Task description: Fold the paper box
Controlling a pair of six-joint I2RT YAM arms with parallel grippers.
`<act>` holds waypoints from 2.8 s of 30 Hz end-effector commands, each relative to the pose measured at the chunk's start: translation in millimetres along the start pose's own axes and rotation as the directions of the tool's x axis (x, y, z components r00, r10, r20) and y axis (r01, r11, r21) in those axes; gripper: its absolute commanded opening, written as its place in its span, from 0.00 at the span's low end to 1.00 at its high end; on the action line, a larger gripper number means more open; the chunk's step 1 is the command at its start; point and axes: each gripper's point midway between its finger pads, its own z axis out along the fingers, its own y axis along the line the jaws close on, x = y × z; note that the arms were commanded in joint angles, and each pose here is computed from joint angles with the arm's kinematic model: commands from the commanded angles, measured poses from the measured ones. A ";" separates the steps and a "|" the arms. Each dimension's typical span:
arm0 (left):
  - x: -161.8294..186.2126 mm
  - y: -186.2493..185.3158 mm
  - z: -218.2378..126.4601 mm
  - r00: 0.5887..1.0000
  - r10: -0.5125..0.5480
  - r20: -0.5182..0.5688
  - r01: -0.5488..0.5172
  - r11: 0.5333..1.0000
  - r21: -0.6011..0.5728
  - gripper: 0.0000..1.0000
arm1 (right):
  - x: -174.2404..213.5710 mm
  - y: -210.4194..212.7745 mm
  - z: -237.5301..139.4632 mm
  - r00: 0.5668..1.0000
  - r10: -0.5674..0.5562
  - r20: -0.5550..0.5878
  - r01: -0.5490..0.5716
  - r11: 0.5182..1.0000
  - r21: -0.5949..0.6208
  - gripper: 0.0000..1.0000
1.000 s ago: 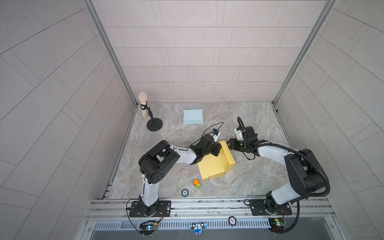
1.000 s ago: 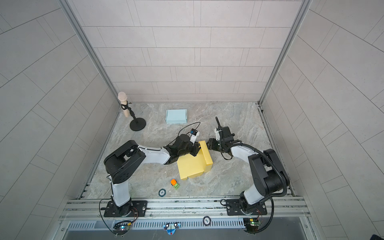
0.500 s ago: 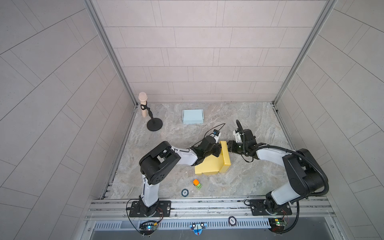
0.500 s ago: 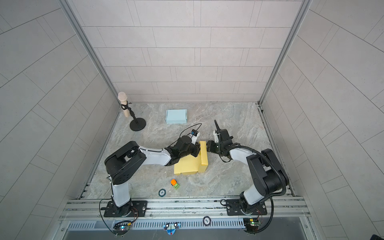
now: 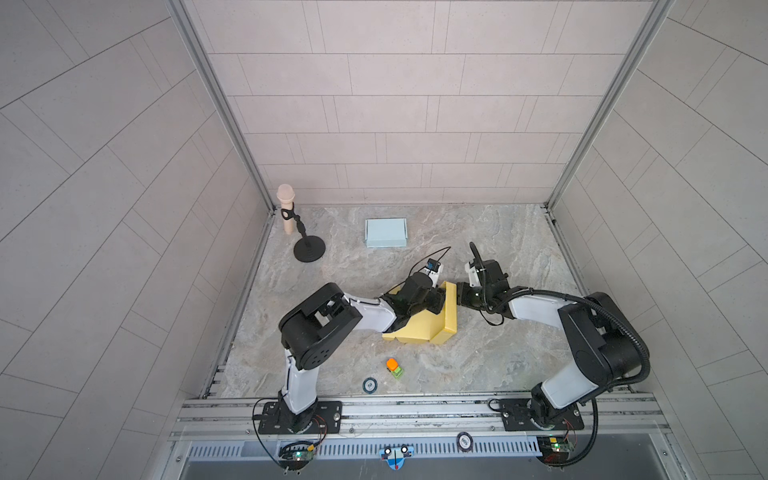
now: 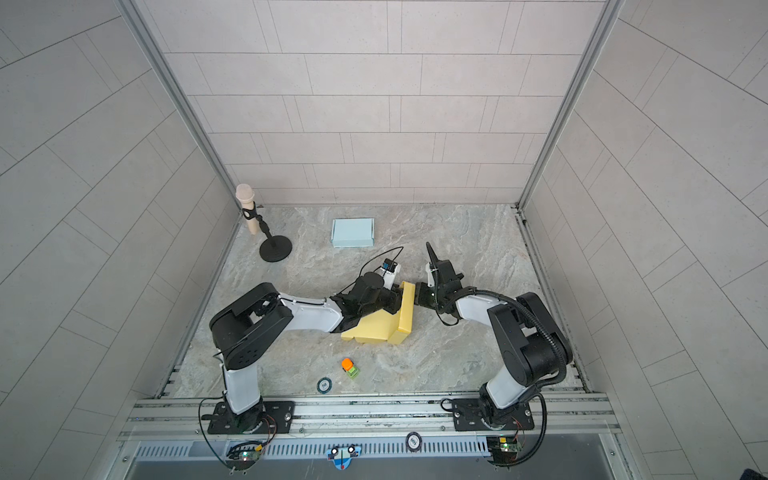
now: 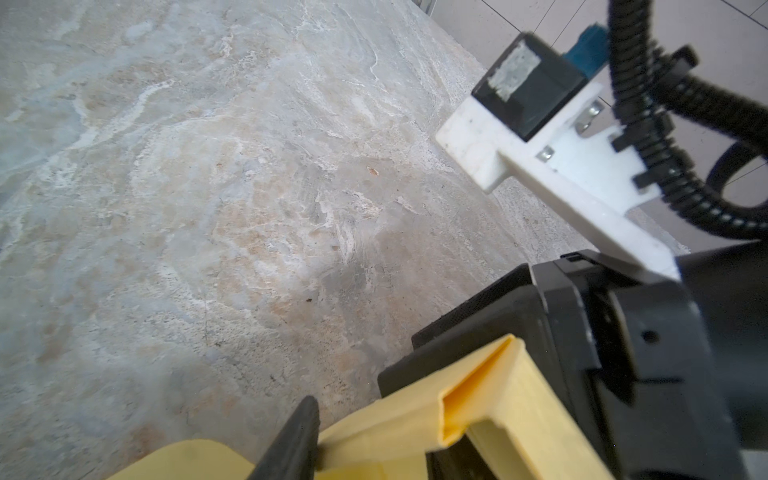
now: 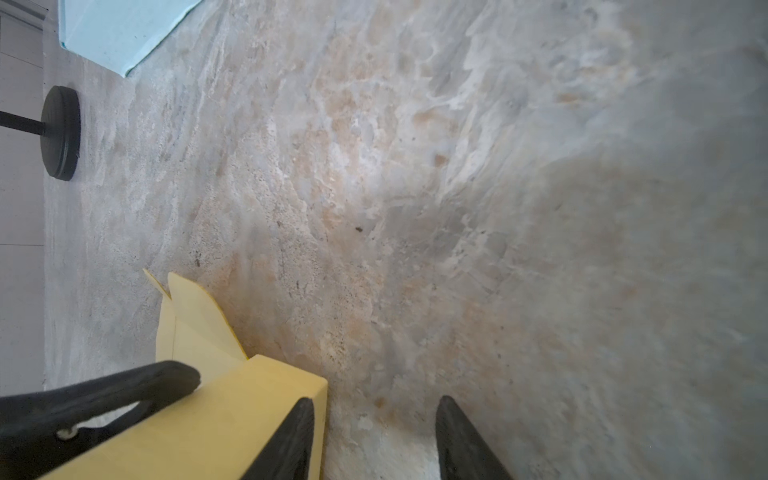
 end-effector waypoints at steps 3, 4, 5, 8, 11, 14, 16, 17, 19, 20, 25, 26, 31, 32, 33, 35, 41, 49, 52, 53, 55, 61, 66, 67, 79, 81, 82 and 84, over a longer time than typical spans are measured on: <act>-3.5 -21.9 -1.0 1.000 -0.004 0.020 0.002 0.997 0.082 0.45 | -12.8 10.6 4.1 0.999 -0.013 0.032 0.014 1.000 -0.016 0.50; -3.3 -21.1 -1.4 1.000 -0.005 0.021 0.003 0.997 0.080 0.45 | -14.7 10.6 4.3 0.999 -0.012 0.034 0.012 1.000 -0.013 0.50; -3.6 -21.5 -2.1 1.000 -0.005 0.023 0.003 0.997 0.081 0.45 | -15.9 10.7 5.1 0.999 -0.014 0.035 0.014 1.000 -0.012 0.49; -3.6 -22.0 -3.2 1.000 -0.006 0.025 0.004 0.996 0.084 0.46 | -20.3 11.3 7.9 0.999 -0.012 0.038 0.012 1.000 -0.012 0.49; -3.6 -22.0 -2.4 1.000 -0.007 0.023 0.005 0.996 0.087 0.46 | -23.3 12.9 9.8 0.999 -0.009 0.039 0.010 1.000 -0.014 0.49; -2.9 -23.7 -1.4 1.000 -0.002 0.019 0.000 0.996 0.094 0.44 | -26.5 13.7 10.8 0.999 -0.010 0.042 0.011 1.000 -0.015 0.48; -3.4 -23.5 -0.4 1.000 -0.001 0.017 -0.001 0.996 0.093 0.40 | -27.4 13.9 11.9 0.999 -0.011 0.040 0.011 1.000 -0.014 0.48; -2.7 -23.1 0.5 1.000 0.000 0.015 -0.001 0.996 0.090 0.37 | -27.9 14.2 12.3 0.999 -0.011 0.040 0.011 1.000 -0.015 0.48; -3.2 -22.4 1.2 1.000 0.003 0.014 -0.004 0.996 0.086 0.34 | -28.7 14.0 13.0 0.999 -0.009 0.039 0.010 1.000 -0.014 0.48; -2.8 -22.3 1.6 1.000 0.004 0.012 -0.005 0.996 0.086 0.32 | -29.2 14.4 13.3 0.999 -0.010 0.039 0.010 1.000 -0.015 0.48; -4.0 -21.6 1.2 1.000 0.010 0.014 -0.011 0.997 0.080 0.29 | -32.0 13.9 16.3 0.999 -0.011 0.036 0.012 1.000 -0.012 0.47; -4.8 -21.8 1.1 1.000 0.012 0.016 -0.013 0.997 0.079 0.28 | -33.4 14.0 16.5 0.999 -0.011 0.038 0.012 1.000 -0.012 0.47; -5.8 -19.4 -0.6 1.000 0.016 0.019 -0.017 0.998 0.065 0.28 | -34.4 10.7 14.1 0.999 -0.021 0.034 0.021 1.000 0.006 0.47; -6.1 -19.3 -0.7 1.000 0.018 0.020 -0.019 0.998 0.064 0.29 | -34.6 9.4 12.3 0.999 -0.025 0.034 0.025 1.000 0.013 0.47; -5.6 -19.8 -0.8 1.000 0.018 0.019 -0.019 0.998 0.064 0.29 | -35.4 8.4 10.5 0.999 -0.029 0.036 0.028 0.999 0.018 0.47; -5.8 -19.0 -0.3 1.000 0.021 0.018 -0.022 0.998 0.061 0.31 | -35.8 5.2 5.4 0.999 -0.036 0.038 0.034 0.999 0.033 0.47; -5.3 -18.1 0.4 1.000 0.021 0.015 -0.021 0.998 0.056 0.34 | -36.9 -6.8 -7.2 0.997 -0.053 0.048 0.048 0.995 0.085 0.49; -5.0 -17.5 1.0 1.000 0.021 0.012 -0.021 0.998 0.052 0.36 | -37.8 -20.5 -20.3 0.996 -0.048 0.071 0.038 0.991 0.128 0.52; -4.0 -18.2 2.2 1.000 0.021 0.007 -0.021 0.998 0.056 0.37 | -39.3 -22.9 -26.1 0.996 -0.051 0.078 0.040 0.989 0.140 0.53; -3.2 -18.3 2.1 1.000 0.021 0.005 -0.021 0.998 0.056 0.36 | -40.2 -23.2 -29.0 0.995 -0.055 0.083 0.042 0.988 0.146 0.54; -3.5 -18.6 1.8 1.000 0.021 0.006 -0.022 0.998 0.057 0.37 | -42.2 -23.3 -35.7 0.994 -0.064 0.093 0.049 0.986 0.158 0.54; -4.8 -18.1 1.8 1.000 0.022 0.009 -0.022 0.998 0.055 0.37 | -45.5 -22.7 -62.1 0.988 -0.113 0.110 0.088 0.973 0.212 0.58; -3.8 -18.4 2.6 1.000 0.023 0.006 -0.024 0.998 0.056 0.36 | -36.6 -8.2 -93.8 0.986 -0.129 0.108 0.109 0.978 0.178 0.69; -4.5 -18.0 2.6 1.000 0.022 0.007 -0.023 0.998 0.055 0.35 | -33.9 -3.3 -101.8 0.985 -0.127 0.115 0.108 0.981 0.159 0.71; -2.6 -18.6 6.0 1.000 0.022 0.000 -0.022 0.998 0.060 0.33 | 4.5 31.9 -107.8 0.990 -0.135 0.033 0.135 0.991 -0.004 0.82; -1.6 -18.6 6.7 1.000 0.023 -0.003 -0.023 0.998 0.058 0.32 | 11.1 33.7 -102.8 0.988 -0.154 0.010 0.154 0.988 -0.003 0.82; -1.7 -18.4 7.2 1.000 0.021 -0.003 -0.021 0.998 0.058 0.32 | 14.4 32.7 -100.8 0.986 -0.164 -0.002 0.164 0.986 0.006 0.82; -1.1 -18.1 7.7 1.000 0.021 -0.005 -0.020 0.998 0.058 0.32 | 17.9 31.5 -98.2 0.983 -0.184 -0.018 0.184 0.983 0.022 0.83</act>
